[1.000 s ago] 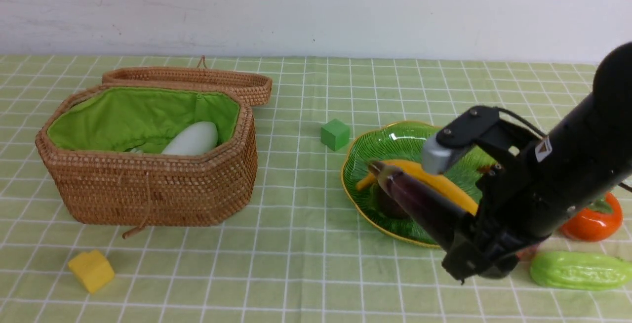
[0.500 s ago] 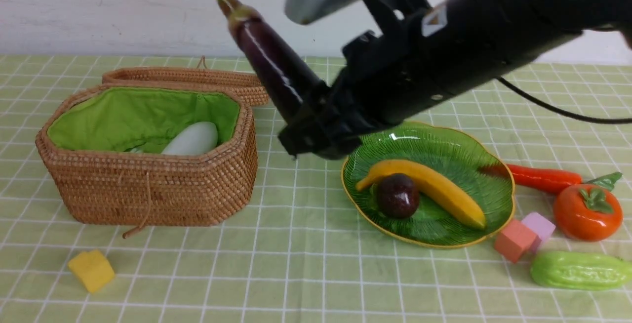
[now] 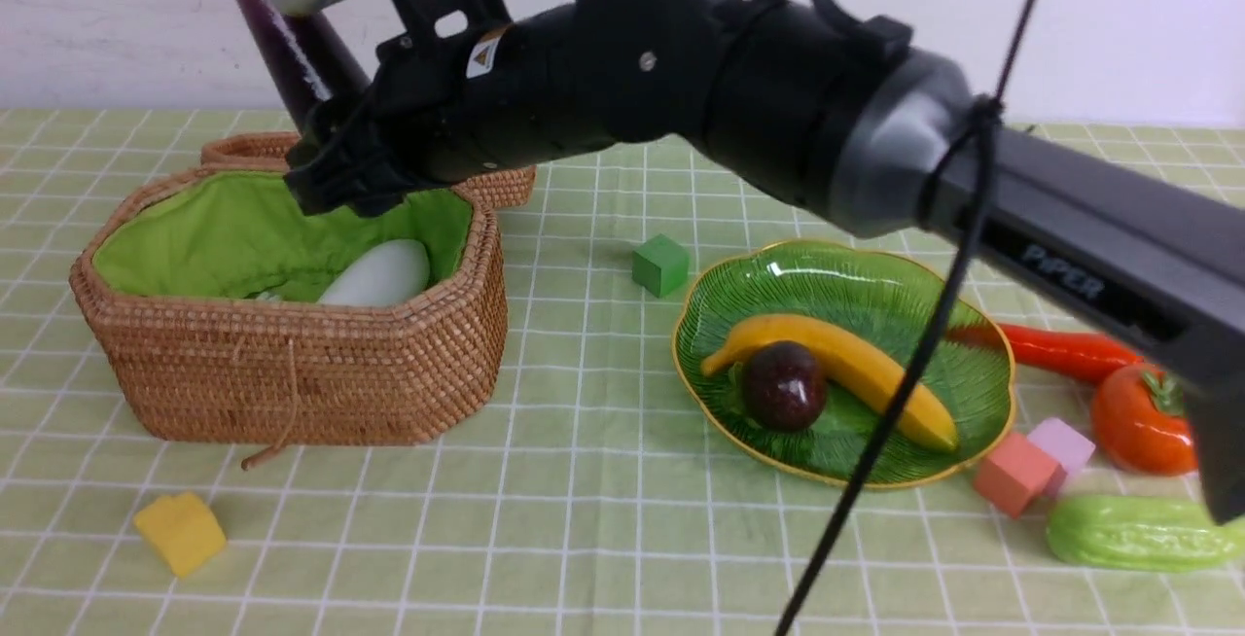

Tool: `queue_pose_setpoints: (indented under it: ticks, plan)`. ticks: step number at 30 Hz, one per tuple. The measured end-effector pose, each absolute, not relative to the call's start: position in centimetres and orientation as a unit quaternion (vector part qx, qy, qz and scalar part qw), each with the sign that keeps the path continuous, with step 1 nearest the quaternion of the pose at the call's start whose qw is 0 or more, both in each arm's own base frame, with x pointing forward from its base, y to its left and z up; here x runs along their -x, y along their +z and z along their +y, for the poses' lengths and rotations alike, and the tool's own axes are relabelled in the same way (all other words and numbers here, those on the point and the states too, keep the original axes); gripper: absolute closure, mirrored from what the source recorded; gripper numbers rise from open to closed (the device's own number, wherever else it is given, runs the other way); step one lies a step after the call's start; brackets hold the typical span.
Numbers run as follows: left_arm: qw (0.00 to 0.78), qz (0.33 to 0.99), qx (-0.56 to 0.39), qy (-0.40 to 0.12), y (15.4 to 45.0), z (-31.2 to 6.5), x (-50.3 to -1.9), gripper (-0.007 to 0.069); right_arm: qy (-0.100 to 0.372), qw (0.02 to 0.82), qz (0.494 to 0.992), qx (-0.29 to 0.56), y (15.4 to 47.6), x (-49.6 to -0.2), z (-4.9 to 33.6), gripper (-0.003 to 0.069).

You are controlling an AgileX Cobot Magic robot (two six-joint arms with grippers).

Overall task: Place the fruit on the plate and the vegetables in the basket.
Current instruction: Grab an eggplant with your right arm and place it in the basket on the left.

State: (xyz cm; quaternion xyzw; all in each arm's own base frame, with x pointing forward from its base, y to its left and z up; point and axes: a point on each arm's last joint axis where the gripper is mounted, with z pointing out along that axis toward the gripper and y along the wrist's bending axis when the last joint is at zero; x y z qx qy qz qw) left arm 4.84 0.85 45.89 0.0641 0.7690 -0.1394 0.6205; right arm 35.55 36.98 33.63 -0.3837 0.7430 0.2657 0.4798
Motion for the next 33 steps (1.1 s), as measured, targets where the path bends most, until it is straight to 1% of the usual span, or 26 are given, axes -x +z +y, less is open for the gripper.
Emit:
queue_pose_setpoints:
  ticks: [4, 9, 13, 17, 19, 23, 25, 27, 29, 31, 32, 33]
  plan:
    - [0.624, 0.764, -0.066, -0.147, 46.0, 0.7, -4.8, 0.0618, 0.254, 0.501, 0.733, 0.384, 31.6, -37.1, 38.2, 0.0256]
    - [0.626, 0.763, -0.067, -0.15, 46.1, 0.7, -4.8, 0.0618, 0.245, 0.517, 0.729, 0.375, 29.7, -38.1, 38.8, 0.0256]
    - [0.625, 0.763, -0.067, -0.151, 46.1, 0.7, -4.8, 0.0618, 0.241, 0.517, 0.73, 0.377, 29.1, -38.3, 38.9, 0.0256]
    - [0.619, 0.766, -0.068, -0.161, 46.0, 0.5, -4.8, 0.0617, 0.227, 0.522, 0.726, 0.384, 28.6, -38.6, 39.0, 0.0255]
    - [0.615, 0.767, -0.069, -0.166, 45.9, 0.3, -4.8, 0.0614, 0.224, 0.525, 0.725, 0.386, 28.5, -38.7, 39.0, 0.0224]
    - [0.613, 0.768, -0.07, -0.169, 45.9, 0.2, -4.9, 0.061, 0.221, 0.528, 0.722, 0.388, 28.7, -38.7, 39.0, 0.0116]
    - [0.614, 0.768, -0.07, -0.169, 45.9, 0.2, -4.9, 0.061, 0.217, 0.53, 0.721, 0.391, 28.7, -38.7, 39.0, 0.0079]
    - [0.614, 0.767, -0.07, -0.171, 46.0, 0.2, -4.8, 0.061, 0.213, 0.521, 0.724, 0.399, 28.6, -38.6, 38.9, 0.0062]
    - [0.614, 0.767, -0.071, -0.173, 46.0, 0.2, -4.8, 0.061, 0.213, 0.513, 0.726, 0.405, 28.7, -38.4, 38.8, 0.0064]
    - [0.608, 0.769, -0.079, -0.181, 45.9, 0.0, -4.7, 0.061, 0.215, 0.468, 0.742, 0.43, 29.8, -37.2, 38.2, 0.0106]
    - [0.609, 0.769, -0.08, -0.18, 45.9, 0.0, -4.7, 0.061, 0.215, 0.47, 0.741, 0.429, 30.0, -37.2, 38.2, 0.0106]
    - [0.603, 0.77, -0.088, -0.189, 45.8, -0.2, -4.6, 0.061, 0.215, 0.443, 0.749, 0.442, 31.0, -36.3, 37.6, 0.0144]
